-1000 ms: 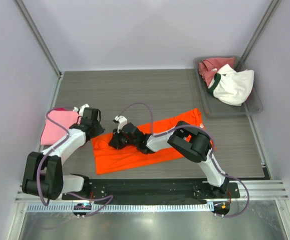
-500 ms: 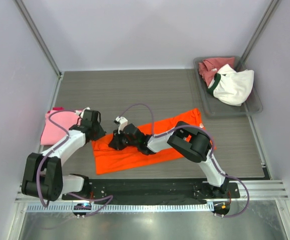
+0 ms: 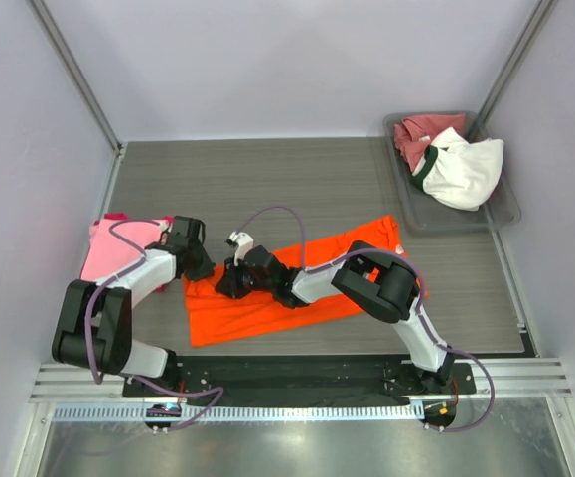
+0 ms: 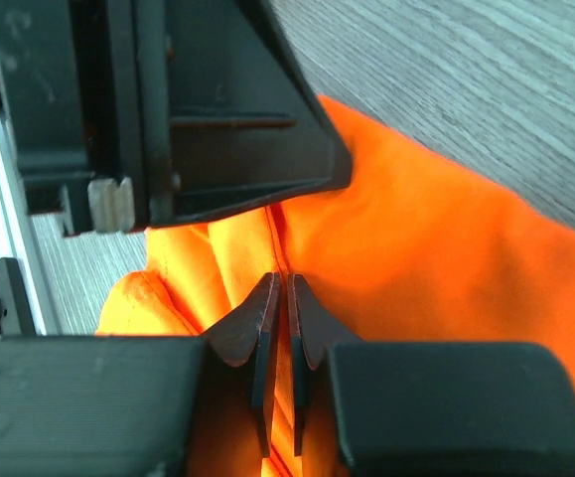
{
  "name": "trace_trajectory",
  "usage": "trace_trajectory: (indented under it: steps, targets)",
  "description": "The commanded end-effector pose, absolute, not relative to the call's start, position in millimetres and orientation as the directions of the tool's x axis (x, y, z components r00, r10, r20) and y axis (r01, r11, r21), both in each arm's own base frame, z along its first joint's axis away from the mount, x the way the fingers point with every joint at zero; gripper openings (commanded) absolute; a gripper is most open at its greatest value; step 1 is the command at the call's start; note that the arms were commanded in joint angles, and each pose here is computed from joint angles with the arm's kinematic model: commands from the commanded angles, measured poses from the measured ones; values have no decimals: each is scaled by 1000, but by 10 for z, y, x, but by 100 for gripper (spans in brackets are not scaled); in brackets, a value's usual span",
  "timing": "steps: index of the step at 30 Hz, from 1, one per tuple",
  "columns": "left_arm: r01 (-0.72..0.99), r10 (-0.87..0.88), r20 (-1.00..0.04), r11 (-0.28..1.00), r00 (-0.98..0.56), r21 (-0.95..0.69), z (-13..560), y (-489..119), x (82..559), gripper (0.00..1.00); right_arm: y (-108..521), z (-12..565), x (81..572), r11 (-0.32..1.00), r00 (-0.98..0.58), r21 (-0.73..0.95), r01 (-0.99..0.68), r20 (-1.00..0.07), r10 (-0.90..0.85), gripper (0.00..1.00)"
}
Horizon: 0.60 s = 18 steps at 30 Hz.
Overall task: Fold and stack the t-shirts
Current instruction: Fold the tshirt
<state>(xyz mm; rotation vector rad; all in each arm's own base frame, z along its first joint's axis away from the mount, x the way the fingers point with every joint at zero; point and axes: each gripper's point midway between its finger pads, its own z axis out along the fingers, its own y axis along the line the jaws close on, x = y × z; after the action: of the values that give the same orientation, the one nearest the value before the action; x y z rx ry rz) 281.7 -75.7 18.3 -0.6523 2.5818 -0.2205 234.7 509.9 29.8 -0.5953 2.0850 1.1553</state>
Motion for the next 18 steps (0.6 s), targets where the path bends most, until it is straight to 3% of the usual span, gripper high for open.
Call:
trace_trajectory:
  steps: [1,11,18]
  targets:
    - [-413,-478,-409,878,-777,-241,165,-716,2888,12,5148,487,2325,467,-672,584,-664,-740,-31,14]
    - [-417,-480,-389,877,-787,-238,105,-734,2977,12,5185,830,2102,364,-661,609,-705,-750,-26,14]
    - [-422,-492,-397,870,-775,-255,150,-733,3056,12,5099,872,2228,434,-642,574,-695,-767,-14,15]
